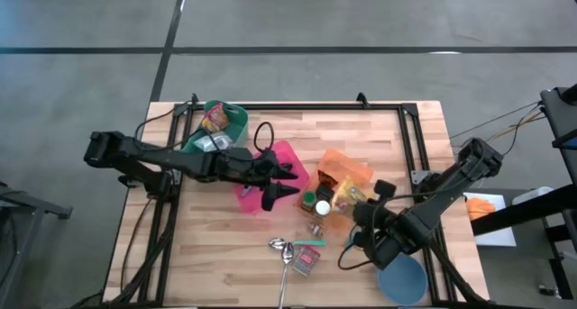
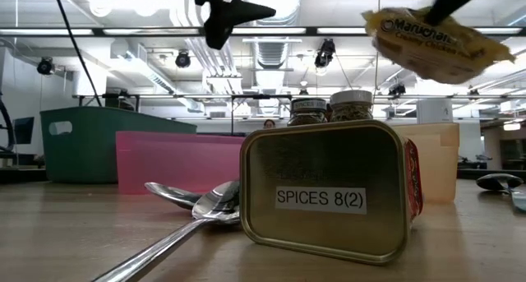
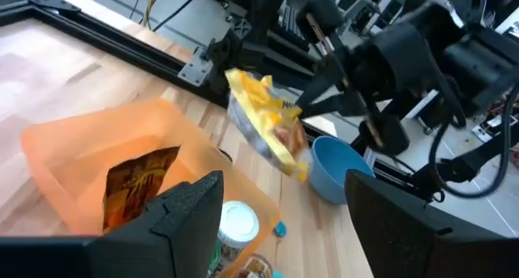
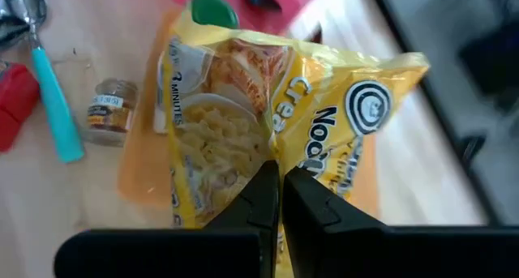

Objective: Pick & Place Food Item
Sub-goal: Put the yellow noodle pack into the green bin

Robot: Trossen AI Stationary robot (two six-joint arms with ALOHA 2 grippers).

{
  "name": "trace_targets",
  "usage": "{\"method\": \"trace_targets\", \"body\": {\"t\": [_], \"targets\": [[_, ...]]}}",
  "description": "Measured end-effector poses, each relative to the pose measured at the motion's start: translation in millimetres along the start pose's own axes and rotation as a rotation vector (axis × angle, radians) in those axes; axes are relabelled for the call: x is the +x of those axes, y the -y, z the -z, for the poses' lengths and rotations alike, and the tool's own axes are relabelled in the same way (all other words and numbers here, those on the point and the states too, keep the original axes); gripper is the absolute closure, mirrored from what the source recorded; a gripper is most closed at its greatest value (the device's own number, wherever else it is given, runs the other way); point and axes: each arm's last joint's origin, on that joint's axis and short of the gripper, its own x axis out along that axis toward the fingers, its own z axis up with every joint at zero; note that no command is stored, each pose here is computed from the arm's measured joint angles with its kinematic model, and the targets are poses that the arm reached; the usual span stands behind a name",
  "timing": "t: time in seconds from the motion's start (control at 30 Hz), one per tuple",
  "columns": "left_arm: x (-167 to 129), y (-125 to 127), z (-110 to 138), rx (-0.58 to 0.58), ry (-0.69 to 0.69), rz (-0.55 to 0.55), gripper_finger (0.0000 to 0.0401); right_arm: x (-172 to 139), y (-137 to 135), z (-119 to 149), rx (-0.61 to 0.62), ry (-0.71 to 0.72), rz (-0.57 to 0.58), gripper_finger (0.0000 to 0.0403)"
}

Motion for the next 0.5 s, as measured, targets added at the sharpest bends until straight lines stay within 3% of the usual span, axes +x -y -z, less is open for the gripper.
{"method": "trace_targets", "body": {"t": [0.13,0.5], "targets": [[3,2,-4,0.000,0.008,0.005,0.0143,7,-3,-9,-0.104,0.054,0.020,0.0395],[21,0,-7,-0.033,-0.021,0.014,0.0143,23,-7,-39,-0.253,0.150,-0.036,0.0395]]}}
